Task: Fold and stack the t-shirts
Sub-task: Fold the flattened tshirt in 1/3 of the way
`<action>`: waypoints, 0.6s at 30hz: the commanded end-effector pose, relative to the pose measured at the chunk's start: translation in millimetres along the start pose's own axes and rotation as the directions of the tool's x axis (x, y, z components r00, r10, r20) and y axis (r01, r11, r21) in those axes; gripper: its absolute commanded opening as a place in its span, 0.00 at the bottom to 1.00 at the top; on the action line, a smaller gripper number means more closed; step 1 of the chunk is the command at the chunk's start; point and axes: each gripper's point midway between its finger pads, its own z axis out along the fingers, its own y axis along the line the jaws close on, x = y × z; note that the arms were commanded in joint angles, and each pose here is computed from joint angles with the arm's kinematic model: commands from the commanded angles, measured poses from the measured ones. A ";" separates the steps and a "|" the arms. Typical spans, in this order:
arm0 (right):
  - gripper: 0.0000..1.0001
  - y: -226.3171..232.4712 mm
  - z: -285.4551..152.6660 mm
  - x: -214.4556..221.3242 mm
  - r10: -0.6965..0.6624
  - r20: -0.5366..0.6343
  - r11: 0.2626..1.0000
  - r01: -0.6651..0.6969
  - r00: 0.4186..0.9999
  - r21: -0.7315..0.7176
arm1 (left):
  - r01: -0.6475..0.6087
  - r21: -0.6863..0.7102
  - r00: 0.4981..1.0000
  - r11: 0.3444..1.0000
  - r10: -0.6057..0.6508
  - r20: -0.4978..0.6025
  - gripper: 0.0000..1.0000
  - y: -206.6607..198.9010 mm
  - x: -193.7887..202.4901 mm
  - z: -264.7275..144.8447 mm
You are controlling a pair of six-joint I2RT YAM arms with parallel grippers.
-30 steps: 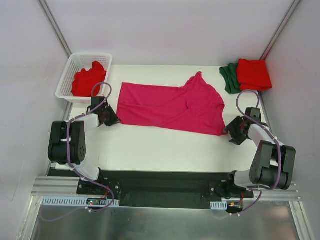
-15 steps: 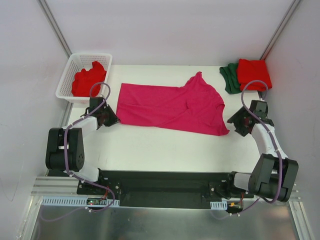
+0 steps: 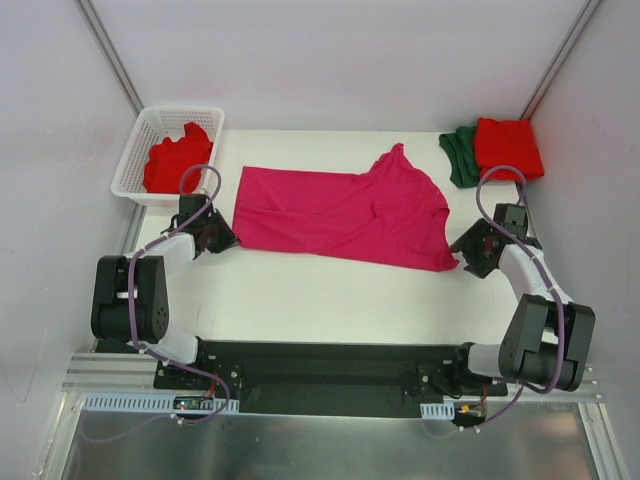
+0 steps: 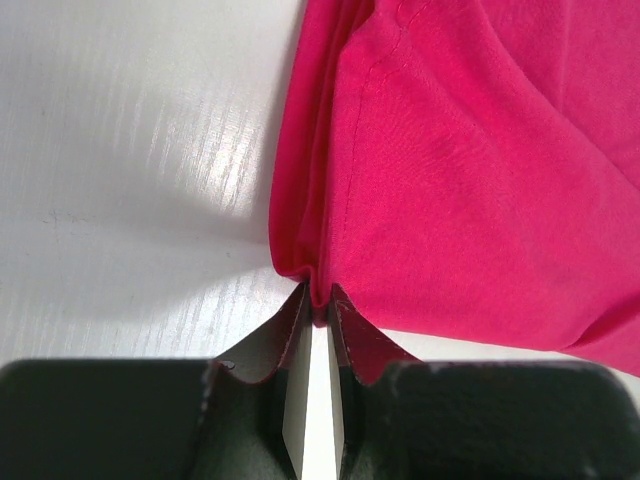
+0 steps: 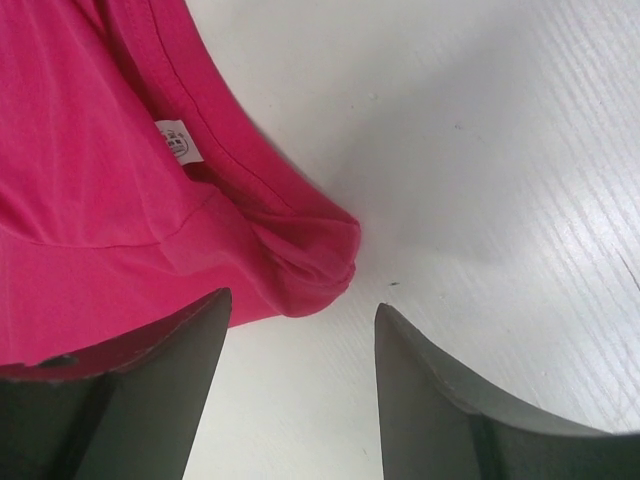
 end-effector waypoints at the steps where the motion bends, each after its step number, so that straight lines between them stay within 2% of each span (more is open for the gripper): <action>1: 0.63 -1.3 6.4 6.7 0.004 -0.021 1.000 -0.004 1.000 0.003 | -0.009 -0.022 1.000 1.000 0.009 0.018 0.10 3.2 -6.6 -1.8; 18: 0.61 -14.5 22.8 27.5 0.005 -0.075 1.000 -0.003 0.997 0.026 | -0.010 -0.026 1.000 1.000 0.011 0.019 0.10 3.8 -6.9 -1.6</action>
